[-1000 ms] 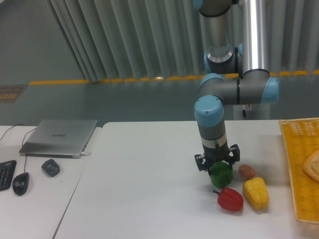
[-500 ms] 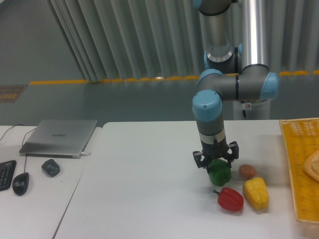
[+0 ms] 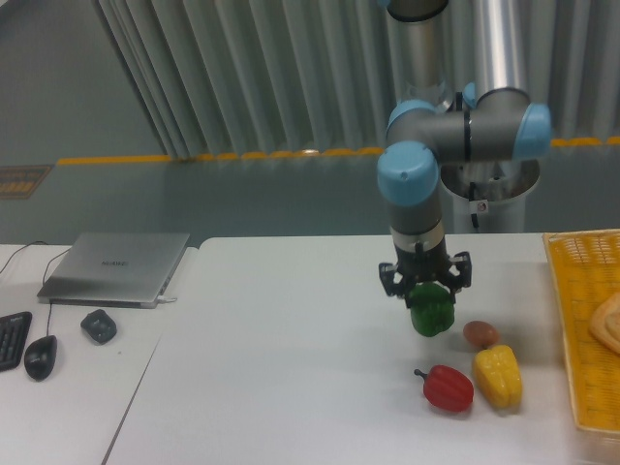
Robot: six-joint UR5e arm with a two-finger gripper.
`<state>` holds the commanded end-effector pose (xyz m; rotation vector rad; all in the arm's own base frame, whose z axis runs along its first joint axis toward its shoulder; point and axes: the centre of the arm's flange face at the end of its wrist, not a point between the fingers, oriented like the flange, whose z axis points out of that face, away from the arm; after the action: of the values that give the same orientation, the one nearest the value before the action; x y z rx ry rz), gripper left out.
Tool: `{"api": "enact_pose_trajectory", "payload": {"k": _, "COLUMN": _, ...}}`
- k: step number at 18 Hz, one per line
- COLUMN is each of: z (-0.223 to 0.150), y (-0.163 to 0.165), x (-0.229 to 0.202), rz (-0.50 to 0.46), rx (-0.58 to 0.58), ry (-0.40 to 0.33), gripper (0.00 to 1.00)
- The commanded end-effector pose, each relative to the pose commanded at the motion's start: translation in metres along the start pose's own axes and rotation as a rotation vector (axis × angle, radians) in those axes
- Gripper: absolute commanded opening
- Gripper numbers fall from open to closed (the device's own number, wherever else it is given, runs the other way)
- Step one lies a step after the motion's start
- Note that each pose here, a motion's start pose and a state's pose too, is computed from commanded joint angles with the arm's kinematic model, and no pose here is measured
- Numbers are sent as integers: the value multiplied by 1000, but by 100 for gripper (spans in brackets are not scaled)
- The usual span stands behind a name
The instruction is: Place the green peppers in a basket
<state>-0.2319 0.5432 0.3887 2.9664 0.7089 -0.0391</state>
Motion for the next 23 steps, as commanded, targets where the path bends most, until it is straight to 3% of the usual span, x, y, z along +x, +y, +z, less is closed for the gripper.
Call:
{"api": "enact_pose_trajectory", "payload": {"k": 4, "z": -7, "y": 5, "x": -42, "rz": 103, "rx": -9, "ry": -55, "gripper": 56}}
{"api": "enact_pose_trajectory", "payload": {"k": 9, "z": -23, "y": 19, "x": -111, "rz": 311, "rx": -2, "ry": -81, "gripper": 56}}
{"api": "enact_pose_trajectory", "payload": {"k": 17, "z": -23, "y": 43, "x": -211, "rz": 615, "rx": -107, "ry": -164, "gripper": 56}}
{"api": "enact_pose_trajectory", "payload": {"k": 23, "z": -10, "y": 49, "x": -242, "rz": 722, "rx": -125, "ry": -166, "gripper": 56}}
